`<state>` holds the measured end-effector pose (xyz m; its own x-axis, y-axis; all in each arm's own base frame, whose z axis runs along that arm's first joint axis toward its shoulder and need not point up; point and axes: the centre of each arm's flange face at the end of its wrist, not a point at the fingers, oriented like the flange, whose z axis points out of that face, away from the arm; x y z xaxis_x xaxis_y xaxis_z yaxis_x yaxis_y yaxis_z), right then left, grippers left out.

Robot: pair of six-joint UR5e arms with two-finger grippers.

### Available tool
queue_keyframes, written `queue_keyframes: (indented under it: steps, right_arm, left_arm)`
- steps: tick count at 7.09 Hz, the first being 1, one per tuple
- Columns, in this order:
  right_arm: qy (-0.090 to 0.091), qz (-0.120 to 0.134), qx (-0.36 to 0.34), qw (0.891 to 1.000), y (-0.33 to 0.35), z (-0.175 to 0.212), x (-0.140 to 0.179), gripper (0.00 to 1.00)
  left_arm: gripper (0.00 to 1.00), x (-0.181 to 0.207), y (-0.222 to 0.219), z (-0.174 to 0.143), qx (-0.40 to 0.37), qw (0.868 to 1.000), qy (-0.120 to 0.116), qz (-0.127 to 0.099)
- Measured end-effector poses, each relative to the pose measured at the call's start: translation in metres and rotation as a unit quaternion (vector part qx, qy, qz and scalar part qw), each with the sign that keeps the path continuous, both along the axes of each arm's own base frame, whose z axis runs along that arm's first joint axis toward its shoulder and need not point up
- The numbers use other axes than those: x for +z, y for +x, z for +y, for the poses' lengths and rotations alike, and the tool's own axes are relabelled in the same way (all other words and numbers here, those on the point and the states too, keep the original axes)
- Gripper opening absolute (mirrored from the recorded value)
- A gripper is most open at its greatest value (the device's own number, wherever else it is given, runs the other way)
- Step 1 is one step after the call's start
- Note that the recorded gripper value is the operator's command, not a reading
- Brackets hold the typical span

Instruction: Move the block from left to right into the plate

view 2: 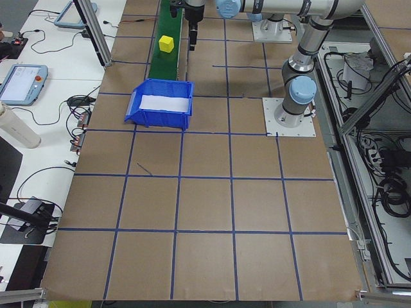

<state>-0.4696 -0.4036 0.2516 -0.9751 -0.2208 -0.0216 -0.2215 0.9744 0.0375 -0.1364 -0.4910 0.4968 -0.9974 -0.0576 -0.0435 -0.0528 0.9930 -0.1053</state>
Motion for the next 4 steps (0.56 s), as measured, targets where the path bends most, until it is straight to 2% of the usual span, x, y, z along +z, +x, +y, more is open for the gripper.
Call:
queue_keyframes:
  steps: [1, 2, 3, 4]
  right_arm:
    - [-0.008, -0.001, -0.002, 1.000, 0.001, -0.001, -0.006, 0.83]
    - [-0.027, -0.005, -0.001, 1.000, 0.002, -0.004, -0.009, 1.00]
    - [-0.050, -0.014, 0.000, 0.999, 0.003, -0.009, -0.011, 1.00]
    - [-0.063, -0.018, 0.002, 0.998, 0.004, -0.012, -0.012, 1.00]
  left_arm:
    - [1.00, 0.000, 0.000, 0.000, 0.000, 1.000, 0.000, 0.000]
    - [1.00, 0.000, -0.001, 0.000, -0.001, 1.000, 0.000, 0.000]
    - [1.00, 0.000, -0.002, 0.000, -0.001, 1.000, -0.001, 0.002]
    - [1.00, 0.000, -0.002, 0.000, -0.002, 1.000, -0.001, 0.002]
